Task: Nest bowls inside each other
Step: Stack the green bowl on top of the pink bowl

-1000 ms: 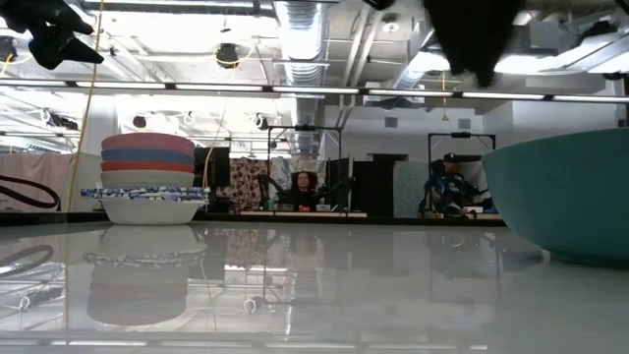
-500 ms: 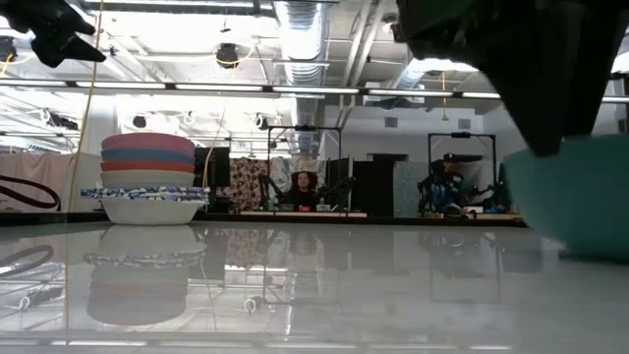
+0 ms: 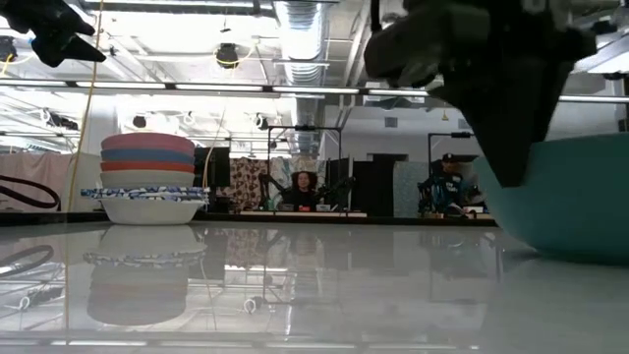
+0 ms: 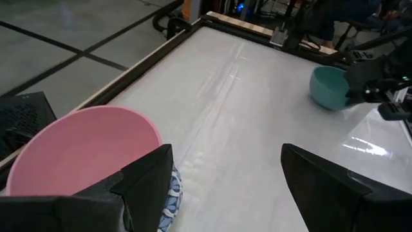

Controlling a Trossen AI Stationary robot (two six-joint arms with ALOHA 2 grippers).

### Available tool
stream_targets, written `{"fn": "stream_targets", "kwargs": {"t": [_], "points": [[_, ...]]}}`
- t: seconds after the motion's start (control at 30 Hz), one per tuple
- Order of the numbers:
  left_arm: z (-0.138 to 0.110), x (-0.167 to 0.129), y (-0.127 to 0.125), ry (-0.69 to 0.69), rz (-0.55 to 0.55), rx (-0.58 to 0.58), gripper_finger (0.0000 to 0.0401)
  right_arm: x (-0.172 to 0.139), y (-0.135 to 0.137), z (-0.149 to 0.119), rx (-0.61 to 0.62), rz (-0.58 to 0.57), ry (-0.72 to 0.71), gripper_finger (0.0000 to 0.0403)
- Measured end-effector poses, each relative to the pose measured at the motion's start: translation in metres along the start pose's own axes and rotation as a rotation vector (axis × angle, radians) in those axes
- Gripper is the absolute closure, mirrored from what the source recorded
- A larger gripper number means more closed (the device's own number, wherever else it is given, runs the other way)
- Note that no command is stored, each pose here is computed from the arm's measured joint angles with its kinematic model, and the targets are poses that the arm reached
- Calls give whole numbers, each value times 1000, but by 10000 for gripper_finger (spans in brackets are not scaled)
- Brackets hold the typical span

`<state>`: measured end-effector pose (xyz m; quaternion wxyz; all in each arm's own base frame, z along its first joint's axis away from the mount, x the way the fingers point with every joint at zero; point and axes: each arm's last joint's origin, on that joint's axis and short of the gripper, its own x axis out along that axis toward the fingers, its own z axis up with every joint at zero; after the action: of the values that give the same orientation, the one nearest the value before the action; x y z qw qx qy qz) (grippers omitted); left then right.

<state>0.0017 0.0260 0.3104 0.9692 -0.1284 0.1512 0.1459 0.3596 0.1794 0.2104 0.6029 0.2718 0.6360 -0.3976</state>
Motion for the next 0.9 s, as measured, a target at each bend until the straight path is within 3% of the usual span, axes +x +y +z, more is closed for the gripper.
{"fn": "stream_targets", "kwargs": {"t": [0.1, 0.37, 0.6, 0.9], "points": [[0, 0, 0, 1, -1, 1, 122, 5, -1, 7, -20, -14, -21, 386], [0, 0, 0, 7, -9, -5, 122, 5, -7, 52, -114, -26, -150, 395], [0, 0, 0, 6, -8, -12, 122, -2, -18, 132, -237, -3, -340, 395], [1, 0, 1, -23, 33, -25, 122, -20, -38, 248, -340, 108, -739, 395]]}}
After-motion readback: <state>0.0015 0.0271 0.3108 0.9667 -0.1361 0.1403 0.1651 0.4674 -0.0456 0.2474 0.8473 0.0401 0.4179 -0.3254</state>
